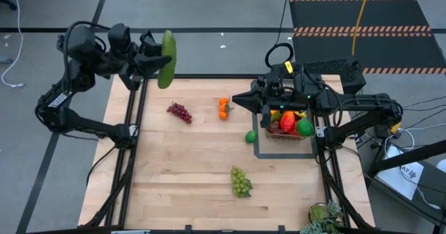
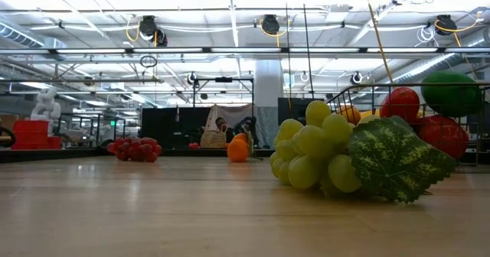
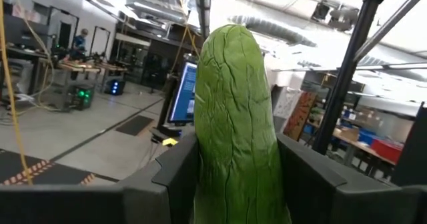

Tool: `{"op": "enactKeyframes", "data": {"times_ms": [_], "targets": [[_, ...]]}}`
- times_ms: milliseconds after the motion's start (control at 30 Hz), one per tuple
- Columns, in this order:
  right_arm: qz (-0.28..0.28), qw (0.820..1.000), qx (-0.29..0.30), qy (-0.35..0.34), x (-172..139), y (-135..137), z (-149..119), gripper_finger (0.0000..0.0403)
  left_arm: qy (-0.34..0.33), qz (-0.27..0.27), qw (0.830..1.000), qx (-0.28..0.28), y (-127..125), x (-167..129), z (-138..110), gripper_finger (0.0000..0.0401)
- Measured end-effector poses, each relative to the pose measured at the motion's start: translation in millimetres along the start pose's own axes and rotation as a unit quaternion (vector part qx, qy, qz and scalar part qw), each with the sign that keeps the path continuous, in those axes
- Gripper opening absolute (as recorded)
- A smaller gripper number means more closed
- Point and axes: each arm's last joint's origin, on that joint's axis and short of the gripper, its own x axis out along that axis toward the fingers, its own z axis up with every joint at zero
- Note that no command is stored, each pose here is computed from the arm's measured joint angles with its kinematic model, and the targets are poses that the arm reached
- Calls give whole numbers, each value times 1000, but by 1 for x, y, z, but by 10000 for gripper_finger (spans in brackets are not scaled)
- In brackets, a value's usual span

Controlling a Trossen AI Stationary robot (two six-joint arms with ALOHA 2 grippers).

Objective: Build produce basket
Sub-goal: Put the green cucumber into the wire basket

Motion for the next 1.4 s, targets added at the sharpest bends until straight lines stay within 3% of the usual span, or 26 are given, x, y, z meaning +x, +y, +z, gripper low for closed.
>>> {"op": "enactKeyframes", "data": {"times_ms": [467, 800, 967, 1200, 1400], "targets": [[-7, 1000, -15, -4, 0, -3, 2, 27, 26, 7, 999, 28, 0, -1, -1, 184], [-6, 1000, 18, -4, 0, -3, 2, 27, 41, 15, 991, 128, 2, -1, -4, 184], [-6, 998, 56, -4, 0, -3, 2, 27, 43, 12, 970, 240, 2, 0, -5, 184], [-4, 996, 86, -3, 0, -2, 1, 27, 40, 7, 940, 338, 2, 0, -4, 184], [4, 997, 82, 2, 0, 3, -1, 27, 30, 4, 886, 462, 1, 0, -2, 184]]}}
